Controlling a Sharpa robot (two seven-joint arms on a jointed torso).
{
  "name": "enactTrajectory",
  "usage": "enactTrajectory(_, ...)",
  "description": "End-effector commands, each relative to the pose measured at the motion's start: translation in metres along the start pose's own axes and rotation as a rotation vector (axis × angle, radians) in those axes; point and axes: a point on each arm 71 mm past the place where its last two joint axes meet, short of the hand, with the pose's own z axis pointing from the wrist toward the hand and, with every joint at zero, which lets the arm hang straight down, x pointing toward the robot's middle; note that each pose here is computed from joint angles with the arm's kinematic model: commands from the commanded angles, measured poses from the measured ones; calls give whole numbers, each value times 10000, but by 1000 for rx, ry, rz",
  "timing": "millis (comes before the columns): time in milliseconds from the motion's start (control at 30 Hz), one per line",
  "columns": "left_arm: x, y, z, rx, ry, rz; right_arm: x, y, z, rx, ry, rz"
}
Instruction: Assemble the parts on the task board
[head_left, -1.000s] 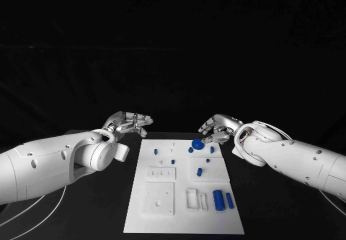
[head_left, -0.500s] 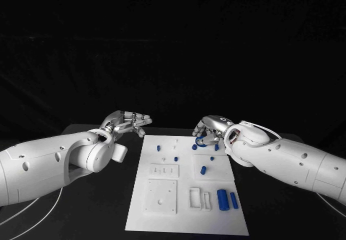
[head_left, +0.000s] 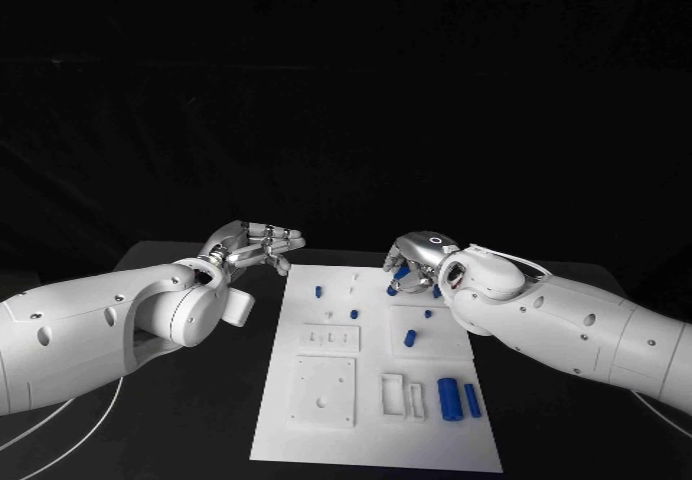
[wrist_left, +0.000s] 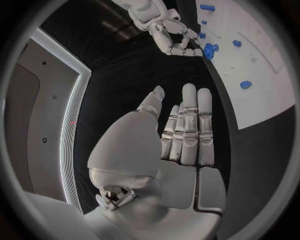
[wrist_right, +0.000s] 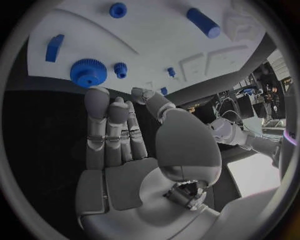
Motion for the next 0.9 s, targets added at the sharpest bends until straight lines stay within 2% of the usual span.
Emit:
enactTrajectory(33,16,-29,2,12,10,4,24,-16,0,31,-9,-74)
enactTrajectory(900,30,-41,-22,14,18,-1,159,-39,-7,47,46,-89)
